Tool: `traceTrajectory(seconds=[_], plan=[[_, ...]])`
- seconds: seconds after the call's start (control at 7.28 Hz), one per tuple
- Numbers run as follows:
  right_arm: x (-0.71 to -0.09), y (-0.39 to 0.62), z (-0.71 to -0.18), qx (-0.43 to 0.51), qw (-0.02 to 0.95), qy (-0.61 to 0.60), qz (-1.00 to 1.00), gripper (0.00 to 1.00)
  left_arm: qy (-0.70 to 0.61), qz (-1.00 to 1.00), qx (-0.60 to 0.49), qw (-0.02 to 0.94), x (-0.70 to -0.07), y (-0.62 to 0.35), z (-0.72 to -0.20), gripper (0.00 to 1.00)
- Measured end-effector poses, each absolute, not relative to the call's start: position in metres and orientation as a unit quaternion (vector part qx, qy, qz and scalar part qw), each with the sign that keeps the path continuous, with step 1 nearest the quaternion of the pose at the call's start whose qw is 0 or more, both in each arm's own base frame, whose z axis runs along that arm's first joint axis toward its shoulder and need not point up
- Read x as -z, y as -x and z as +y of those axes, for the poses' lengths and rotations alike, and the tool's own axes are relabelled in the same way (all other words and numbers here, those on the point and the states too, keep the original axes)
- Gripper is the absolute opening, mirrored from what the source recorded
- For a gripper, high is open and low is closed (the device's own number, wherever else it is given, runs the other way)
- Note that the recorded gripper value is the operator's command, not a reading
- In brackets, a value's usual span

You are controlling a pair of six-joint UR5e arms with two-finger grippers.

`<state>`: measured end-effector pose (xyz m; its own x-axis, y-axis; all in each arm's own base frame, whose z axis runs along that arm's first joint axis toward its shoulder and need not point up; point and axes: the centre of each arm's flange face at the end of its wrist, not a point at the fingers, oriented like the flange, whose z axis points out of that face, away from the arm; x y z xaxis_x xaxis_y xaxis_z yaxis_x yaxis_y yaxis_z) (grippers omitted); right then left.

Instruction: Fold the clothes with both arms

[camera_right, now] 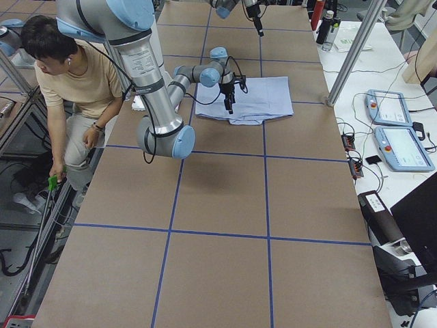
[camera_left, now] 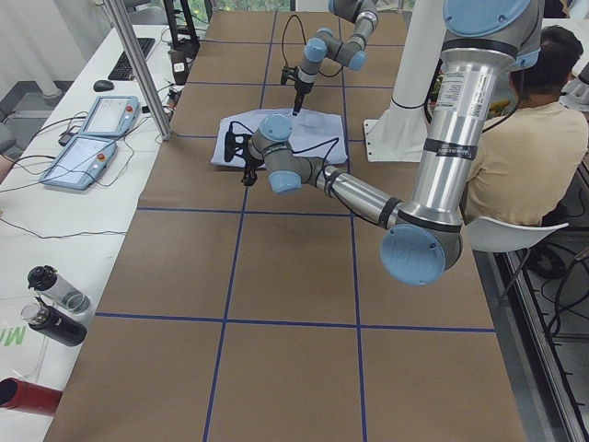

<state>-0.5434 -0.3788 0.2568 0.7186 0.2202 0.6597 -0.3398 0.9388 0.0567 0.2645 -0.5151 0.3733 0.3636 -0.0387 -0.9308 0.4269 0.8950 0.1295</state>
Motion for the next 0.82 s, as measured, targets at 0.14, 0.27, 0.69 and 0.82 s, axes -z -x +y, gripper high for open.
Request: traceTrajectory(seconds=[0.14, 0.27, 0.69, 0.82], plan=[[-0.251, 0.543, -0.357, -0.228, 0.901, -0.054, -0.364, 1.00, -0.179, 0.546, 0.144, 0.805, -0.371, -0.264, -0.515, 0.98], [-0.249, 0.542, -0.334, -0.293, 0.879, -0.026, -0.376, 1.00, -0.180, 0.547, 0.144, 0.804, -0.370, -0.264, -0.514, 0.98], [-0.254, 0.539, -0.286, -0.425, 0.818, 0.045, -0.384, 0.99, -0.182, 0.547, 0.145, 0.804, -0.369, -0.263, -0.514, 0.98], [-0.262, 0.546, -0.268, -0.447, 0.809, 0.055, -0.378, 0.98, -0.182, 0.547, 0.146, 0.804, -0.369, -0.263, -0.514, 0.98]])
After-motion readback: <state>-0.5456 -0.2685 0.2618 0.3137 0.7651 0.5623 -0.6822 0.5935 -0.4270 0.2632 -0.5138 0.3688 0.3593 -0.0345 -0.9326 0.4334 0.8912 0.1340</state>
